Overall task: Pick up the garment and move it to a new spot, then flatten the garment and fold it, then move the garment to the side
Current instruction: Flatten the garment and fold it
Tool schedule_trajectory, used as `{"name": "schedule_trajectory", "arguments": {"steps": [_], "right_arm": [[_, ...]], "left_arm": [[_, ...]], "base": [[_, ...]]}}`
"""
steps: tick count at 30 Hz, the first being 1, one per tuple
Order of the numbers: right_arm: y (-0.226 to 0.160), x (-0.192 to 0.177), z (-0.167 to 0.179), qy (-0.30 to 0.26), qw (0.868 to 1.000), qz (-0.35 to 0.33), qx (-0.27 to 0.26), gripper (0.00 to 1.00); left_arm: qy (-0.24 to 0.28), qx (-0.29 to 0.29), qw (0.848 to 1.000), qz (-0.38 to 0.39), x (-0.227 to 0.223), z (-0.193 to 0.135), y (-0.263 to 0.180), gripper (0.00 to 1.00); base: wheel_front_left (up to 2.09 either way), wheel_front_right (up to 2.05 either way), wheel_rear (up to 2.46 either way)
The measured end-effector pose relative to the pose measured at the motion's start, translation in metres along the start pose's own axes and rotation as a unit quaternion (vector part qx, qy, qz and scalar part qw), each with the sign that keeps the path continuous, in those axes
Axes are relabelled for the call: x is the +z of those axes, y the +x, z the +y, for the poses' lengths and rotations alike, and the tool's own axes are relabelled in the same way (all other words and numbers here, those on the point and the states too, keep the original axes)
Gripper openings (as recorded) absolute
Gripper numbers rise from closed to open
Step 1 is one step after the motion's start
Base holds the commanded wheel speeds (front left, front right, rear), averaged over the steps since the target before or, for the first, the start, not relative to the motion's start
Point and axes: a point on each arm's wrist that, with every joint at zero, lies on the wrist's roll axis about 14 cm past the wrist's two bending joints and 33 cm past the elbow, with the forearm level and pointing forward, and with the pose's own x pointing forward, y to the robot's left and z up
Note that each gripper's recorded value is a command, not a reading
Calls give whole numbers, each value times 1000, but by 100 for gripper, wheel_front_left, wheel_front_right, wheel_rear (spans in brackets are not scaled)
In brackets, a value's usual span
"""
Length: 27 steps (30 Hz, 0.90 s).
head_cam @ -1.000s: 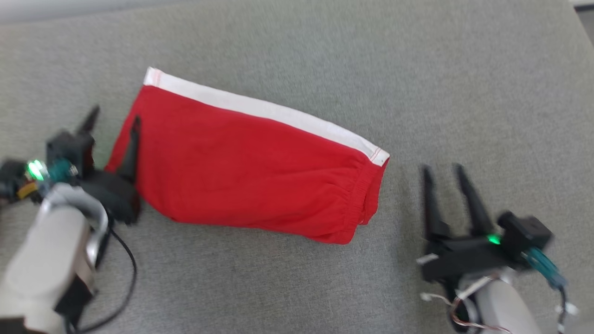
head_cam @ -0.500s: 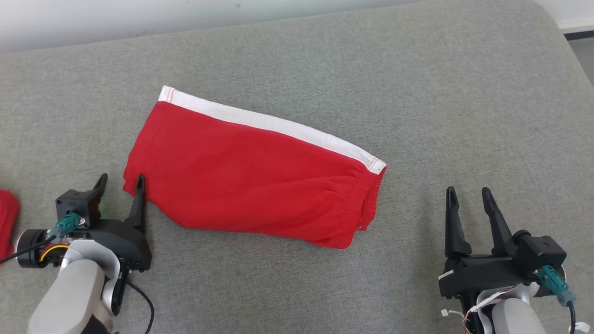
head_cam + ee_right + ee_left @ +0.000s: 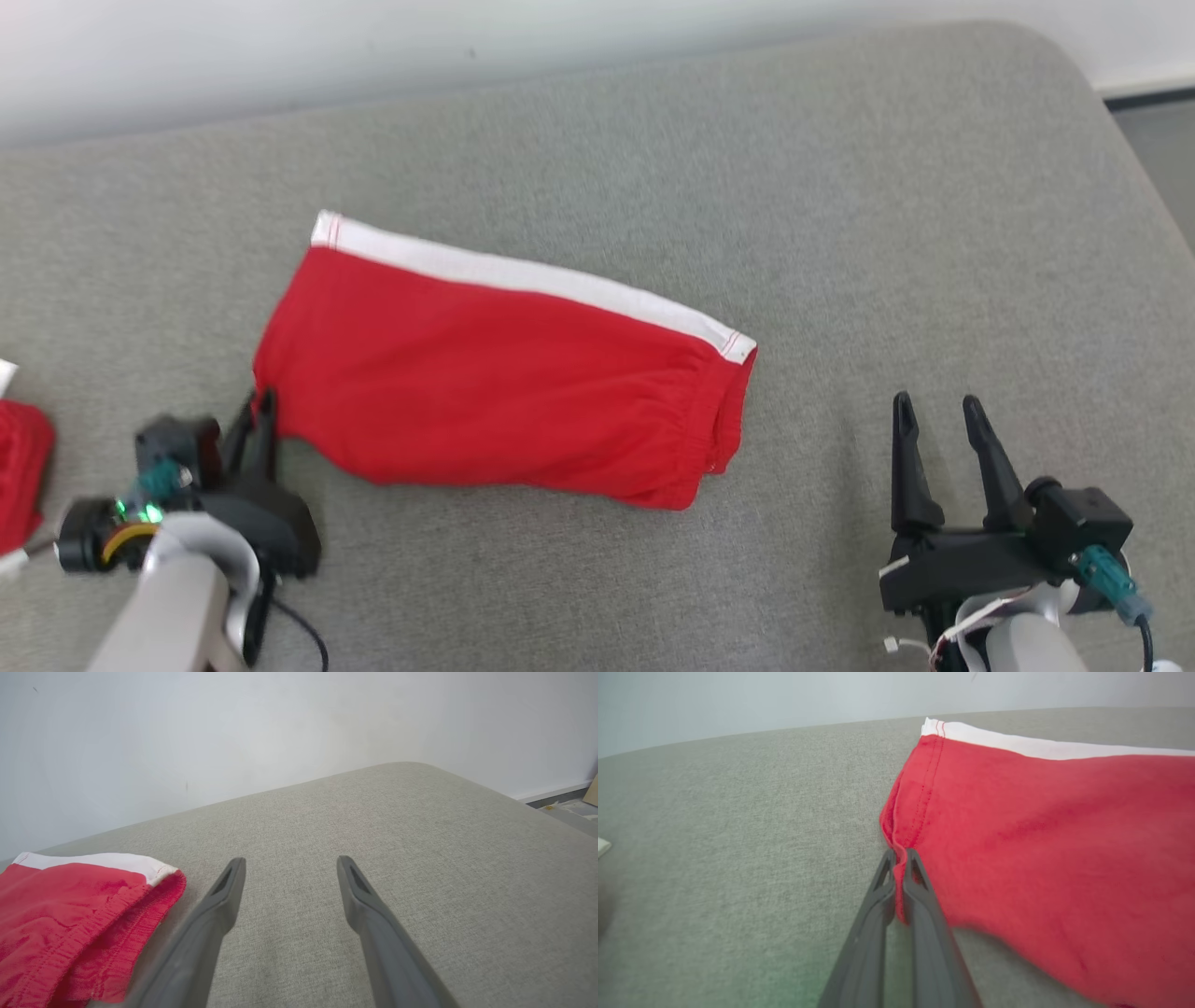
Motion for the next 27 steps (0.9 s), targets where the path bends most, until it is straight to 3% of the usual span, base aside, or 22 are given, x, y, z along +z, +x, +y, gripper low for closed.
{"name": "schedule_trajectory", "arguments": {"steps": [12,23,25,26,27], "right_arm": [[-24,-2,25,21,999,4,37,100],[-31,4,58,24,996,-3,86,100],[-31,5,63,24,995,-5,94,100],[-31,5,65,24,995,-5,97,100],[-31,6,67,24,995,-5,100,100]], "left_arm": [[-34,50,998,-29,-8,-5,-74,0],[-53,110,992,-43,-24,12,-137,0],[-46,113,991,-47,-22,13,-142,47],[-45,116,991,-52,-20,14,-143,100],[-42,121,990,-58,-17,15,-144,100]], "base": [[0,0,0],[0,0,0],[0,0,0],[0,0,0],[0,0,0]]}}
